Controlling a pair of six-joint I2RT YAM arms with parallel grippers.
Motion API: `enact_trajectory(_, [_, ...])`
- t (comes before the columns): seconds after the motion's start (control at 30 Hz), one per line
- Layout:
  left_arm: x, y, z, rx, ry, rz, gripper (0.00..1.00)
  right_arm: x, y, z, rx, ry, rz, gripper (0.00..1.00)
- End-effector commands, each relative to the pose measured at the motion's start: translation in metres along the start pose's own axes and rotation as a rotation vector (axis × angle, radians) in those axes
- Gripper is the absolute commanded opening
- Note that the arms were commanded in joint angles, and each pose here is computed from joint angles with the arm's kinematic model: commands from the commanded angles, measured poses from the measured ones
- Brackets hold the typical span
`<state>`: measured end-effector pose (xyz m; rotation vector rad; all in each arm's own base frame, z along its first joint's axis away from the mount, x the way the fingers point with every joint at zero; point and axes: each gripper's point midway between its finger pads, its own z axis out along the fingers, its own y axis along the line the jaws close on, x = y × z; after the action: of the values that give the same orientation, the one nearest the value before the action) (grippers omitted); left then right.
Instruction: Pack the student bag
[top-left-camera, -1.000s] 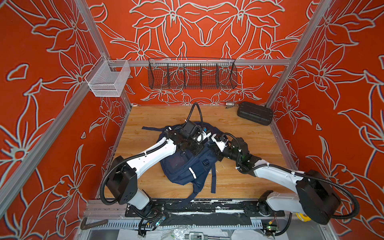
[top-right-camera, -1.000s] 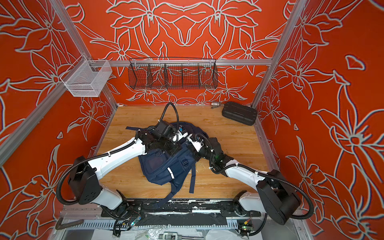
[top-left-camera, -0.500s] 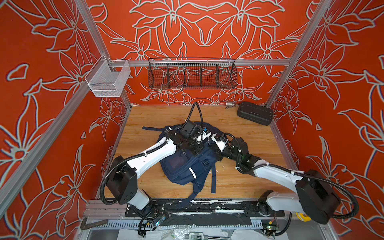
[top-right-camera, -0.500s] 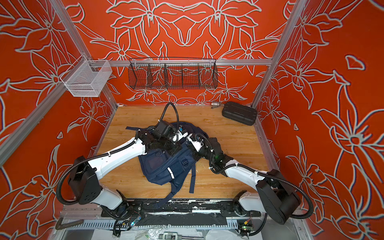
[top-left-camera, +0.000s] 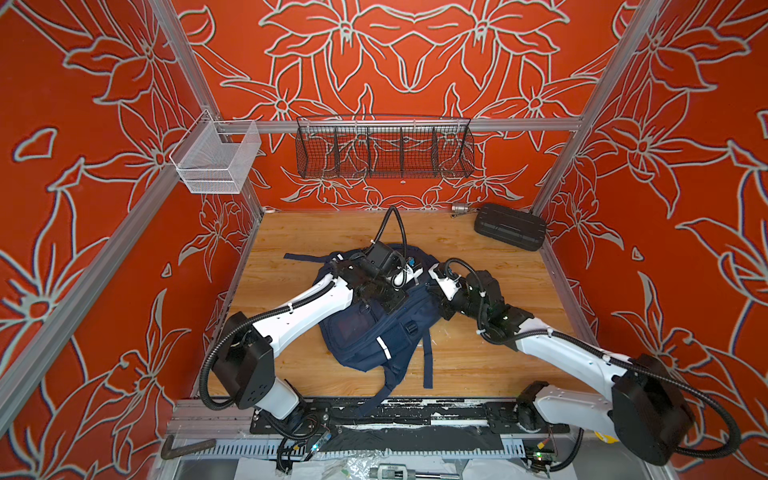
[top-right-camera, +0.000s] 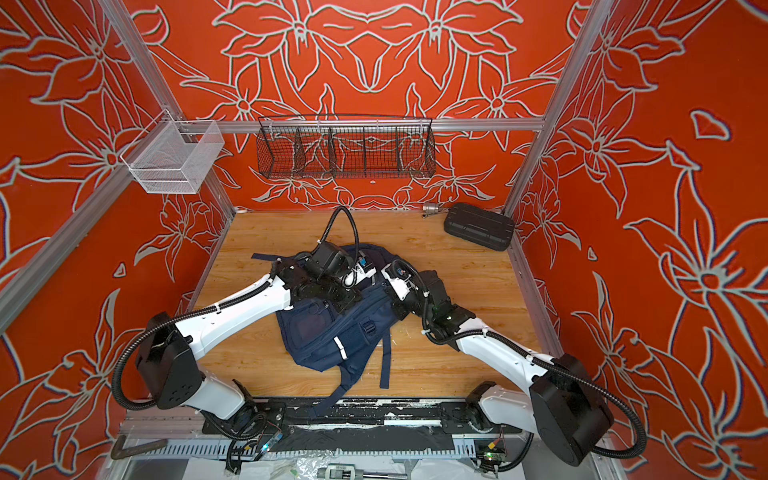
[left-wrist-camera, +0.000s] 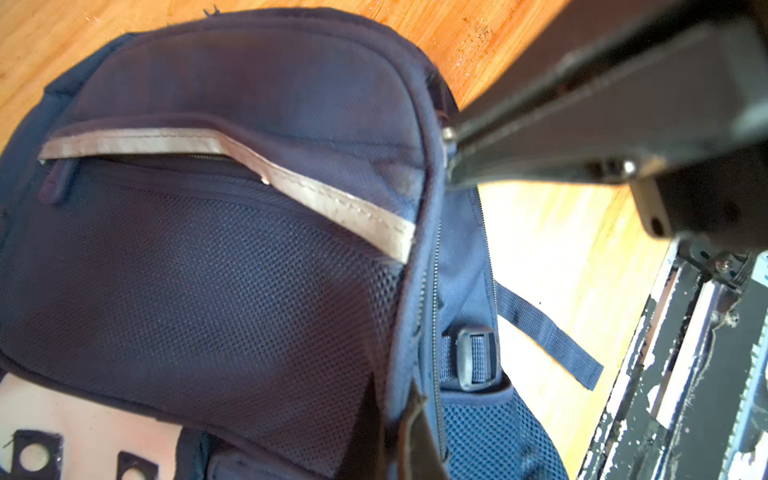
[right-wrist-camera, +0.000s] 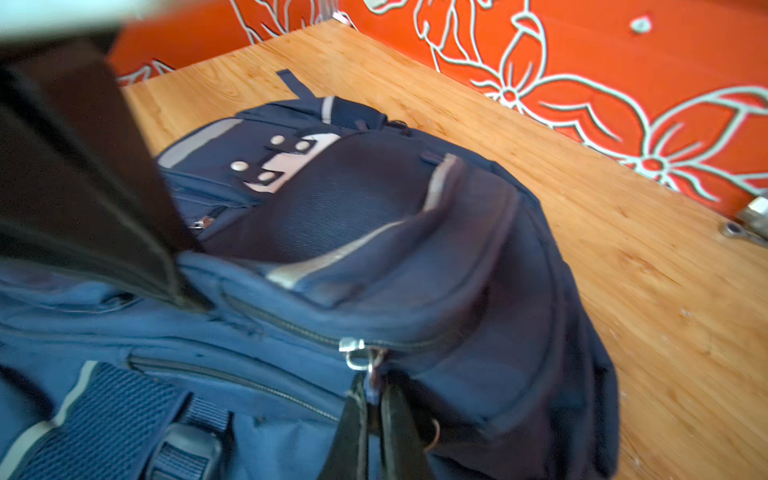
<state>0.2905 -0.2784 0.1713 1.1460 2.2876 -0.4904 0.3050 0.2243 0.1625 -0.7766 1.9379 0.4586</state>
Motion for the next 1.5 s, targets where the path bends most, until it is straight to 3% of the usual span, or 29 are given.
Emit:
enact_trajectory(0.0, [0.008, -0.014, -0.026, 0.039, 0.004, 0.029, 0.00, 0.038, -0.058, 0.001, 0.209, 0.177, 0.111, 0.00])
enact_trajectory(0.23, [0.027, -0.024, -0.028, 0.083, 0.034, 0.075, 0.00, 0.039, -0.079, 0.017, 0.207, 0.278, 0.158, 0.00])
enact_trajectory(0.4, [0.028, -0.015, -0.024, 0.038, 0.049, 0.096, 0.00, 0.021, -0.070, 0.016, 0.144, 0.207, 0.107, 0.00])
enact_trajectory(0.53, [0.025, -0.004, -0.019, 0.009, 0.083, 0.093, 0.00, 0.010, -0.052, 0.001, 0.062, 0.141, -0.020, 0.00])
enact_trajectory(0.8, [0.016, -0.003, -0.016, 0.018, 0.071, 0.081, 0.00, 0.023, -0.059, -0.011, 0.072, 0.341, -0.113, 0.00])
enact_trajectory(1.1, [0.025, 0.000, -0.017, -0.004, 0.094, 0.070, 0.00, 0.027, -0.071, -0.022, 0.066, 0.469, -0.061, 0.00])
enact_trajectory(1.47, [0.019, 0.000, -0.014, 0.000, 0.065, 0.118, 0.00, 0.031, -0.077, -0.020, 0.044, 0.430, 0.000, 0.00])
